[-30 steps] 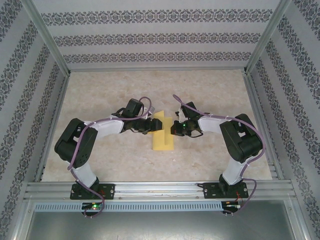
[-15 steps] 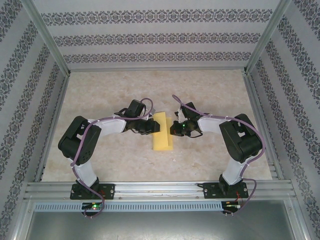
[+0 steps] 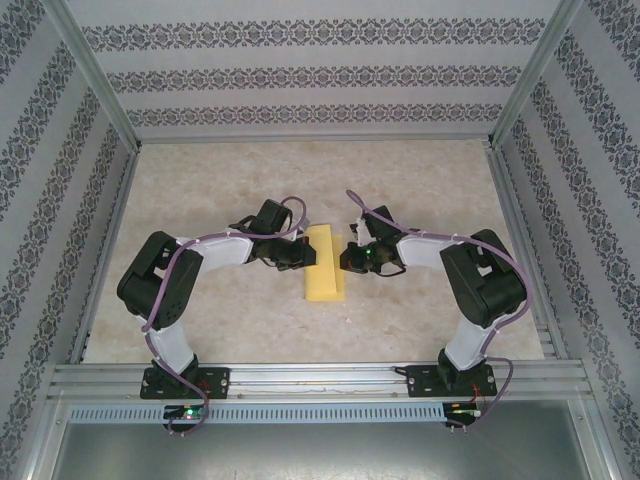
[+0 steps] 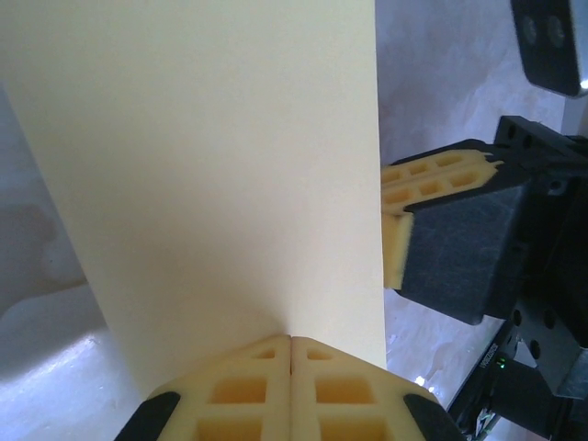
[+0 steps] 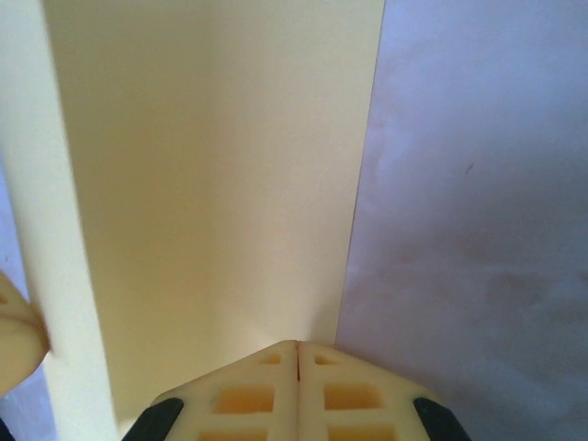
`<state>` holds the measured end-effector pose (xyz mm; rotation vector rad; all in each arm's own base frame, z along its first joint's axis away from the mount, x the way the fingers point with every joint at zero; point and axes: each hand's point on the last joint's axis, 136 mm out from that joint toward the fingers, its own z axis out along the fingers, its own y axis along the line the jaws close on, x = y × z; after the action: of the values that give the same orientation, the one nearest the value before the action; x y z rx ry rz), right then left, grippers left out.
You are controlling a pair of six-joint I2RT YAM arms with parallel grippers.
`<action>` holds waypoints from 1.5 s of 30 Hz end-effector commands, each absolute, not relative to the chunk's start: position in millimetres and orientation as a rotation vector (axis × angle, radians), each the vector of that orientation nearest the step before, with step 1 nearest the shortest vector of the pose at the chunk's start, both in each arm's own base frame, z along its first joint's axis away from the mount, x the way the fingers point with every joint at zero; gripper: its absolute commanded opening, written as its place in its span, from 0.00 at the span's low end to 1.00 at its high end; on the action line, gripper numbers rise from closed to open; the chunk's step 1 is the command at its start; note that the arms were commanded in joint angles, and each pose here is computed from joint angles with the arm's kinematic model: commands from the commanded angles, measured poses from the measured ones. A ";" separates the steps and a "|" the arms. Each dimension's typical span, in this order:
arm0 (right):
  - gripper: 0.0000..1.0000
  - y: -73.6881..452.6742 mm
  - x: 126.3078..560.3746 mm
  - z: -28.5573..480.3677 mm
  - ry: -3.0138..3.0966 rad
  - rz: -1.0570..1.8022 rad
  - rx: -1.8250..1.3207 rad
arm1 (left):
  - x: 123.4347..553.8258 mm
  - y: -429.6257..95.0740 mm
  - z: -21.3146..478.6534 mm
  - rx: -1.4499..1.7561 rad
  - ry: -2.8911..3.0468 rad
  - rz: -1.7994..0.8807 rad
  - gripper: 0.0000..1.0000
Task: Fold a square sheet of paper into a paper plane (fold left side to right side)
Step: First fold in half a square sheet of paper at the center of the table.
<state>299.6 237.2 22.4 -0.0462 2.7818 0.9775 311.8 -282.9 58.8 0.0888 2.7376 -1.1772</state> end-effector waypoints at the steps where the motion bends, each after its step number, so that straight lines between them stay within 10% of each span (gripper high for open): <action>1: 0.08 235.1 306.7 46.9 2.686 1.033 -0.041 | 308.0 -286.5 57.8 0.133 2.757 -1.151 0.00; 17: 0.56 252.9 306.3 70.6 2.504 1.384 -0.065 | 306.5 -288.7 62.0 0.145 2.745 -1.171 0.00; 28: 0.54 277.1 313.9 62.9 2.477 1.463 -0.090 | 303.9 -292.2 62.2 0.154 2.743 -1.202 0.00; 45: 0.10 275.8 317.6 50.4 2.515 1.403 -0.052 | 310.1 -293.9 68.0 0.129 2.717 -1.203 0.03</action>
<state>314.1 271.6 52.1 -0.0226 2.5201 1.4297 307.2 -286.2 58.4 0.1017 2.7481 -1.1840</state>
